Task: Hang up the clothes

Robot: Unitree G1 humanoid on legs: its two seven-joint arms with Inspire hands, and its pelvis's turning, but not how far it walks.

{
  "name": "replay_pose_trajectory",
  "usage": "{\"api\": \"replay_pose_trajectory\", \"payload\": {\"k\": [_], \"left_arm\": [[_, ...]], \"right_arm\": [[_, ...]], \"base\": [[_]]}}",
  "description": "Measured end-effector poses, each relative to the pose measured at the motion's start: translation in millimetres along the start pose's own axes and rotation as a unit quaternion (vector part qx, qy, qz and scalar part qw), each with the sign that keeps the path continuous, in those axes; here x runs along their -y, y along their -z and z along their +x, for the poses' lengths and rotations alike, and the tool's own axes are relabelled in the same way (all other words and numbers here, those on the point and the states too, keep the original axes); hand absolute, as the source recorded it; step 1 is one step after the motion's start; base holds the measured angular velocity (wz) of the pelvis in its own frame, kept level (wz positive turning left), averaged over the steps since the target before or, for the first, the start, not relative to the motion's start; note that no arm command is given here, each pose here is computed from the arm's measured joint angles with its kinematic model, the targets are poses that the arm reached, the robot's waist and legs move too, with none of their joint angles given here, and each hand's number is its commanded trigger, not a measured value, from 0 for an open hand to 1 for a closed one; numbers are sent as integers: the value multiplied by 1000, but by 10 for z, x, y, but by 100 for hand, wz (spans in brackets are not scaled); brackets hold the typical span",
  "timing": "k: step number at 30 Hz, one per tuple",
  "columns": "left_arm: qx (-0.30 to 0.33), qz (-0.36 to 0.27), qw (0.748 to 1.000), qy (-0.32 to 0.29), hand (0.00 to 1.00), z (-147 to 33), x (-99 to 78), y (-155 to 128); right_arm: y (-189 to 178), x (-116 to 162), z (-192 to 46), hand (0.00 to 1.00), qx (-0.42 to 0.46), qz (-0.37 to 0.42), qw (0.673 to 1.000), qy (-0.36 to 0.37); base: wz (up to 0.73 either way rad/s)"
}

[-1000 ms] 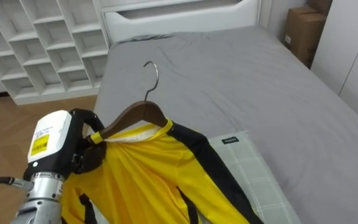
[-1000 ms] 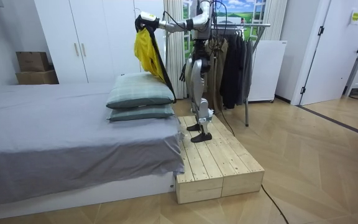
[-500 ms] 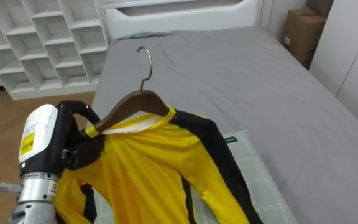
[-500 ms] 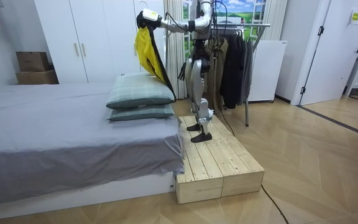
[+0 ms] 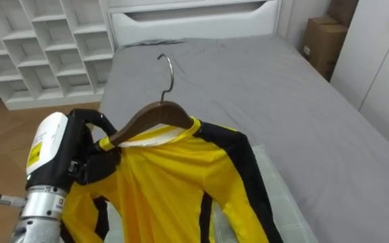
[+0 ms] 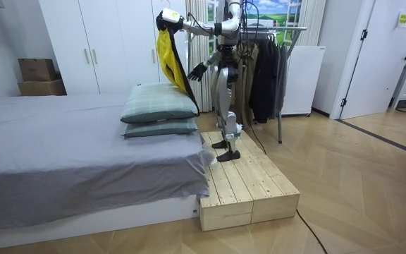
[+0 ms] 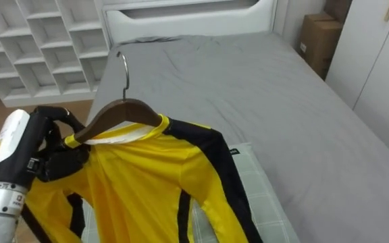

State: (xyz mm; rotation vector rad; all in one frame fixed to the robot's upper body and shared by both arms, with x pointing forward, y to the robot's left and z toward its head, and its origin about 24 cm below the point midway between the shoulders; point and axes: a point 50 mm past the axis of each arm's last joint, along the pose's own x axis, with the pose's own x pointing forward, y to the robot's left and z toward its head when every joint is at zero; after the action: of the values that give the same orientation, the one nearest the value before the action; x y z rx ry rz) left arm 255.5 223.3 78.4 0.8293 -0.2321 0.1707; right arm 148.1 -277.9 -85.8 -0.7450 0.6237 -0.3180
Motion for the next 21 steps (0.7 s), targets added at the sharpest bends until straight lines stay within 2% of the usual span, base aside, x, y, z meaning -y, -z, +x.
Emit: {"api": "replay_pose_trajectory", "payload": {"k": [5, 8, 17, 21], "left_arm": [[-4, 2, 1000, 20, 100, -55, 3, -13], [-9, 3, 999, 30, 100, -59, 15, -1], [-27, 1, 999, 46, 100, -103, 60, 37], [-32, 2, 998, 53, 100, -103, 65, 47]], "right_arm": [[-586, 379, 48, 0, 146, -73, 980, 110], [-831, 508, 12, 0, 200, -91, 965, 141], [-1559, 743, -294, 0, 352, -63, 912, 202], [-1697, 738, -341, 0, 381, -76, 900, 199]], "base": [[0], [-11], [-12], [-2]]}}
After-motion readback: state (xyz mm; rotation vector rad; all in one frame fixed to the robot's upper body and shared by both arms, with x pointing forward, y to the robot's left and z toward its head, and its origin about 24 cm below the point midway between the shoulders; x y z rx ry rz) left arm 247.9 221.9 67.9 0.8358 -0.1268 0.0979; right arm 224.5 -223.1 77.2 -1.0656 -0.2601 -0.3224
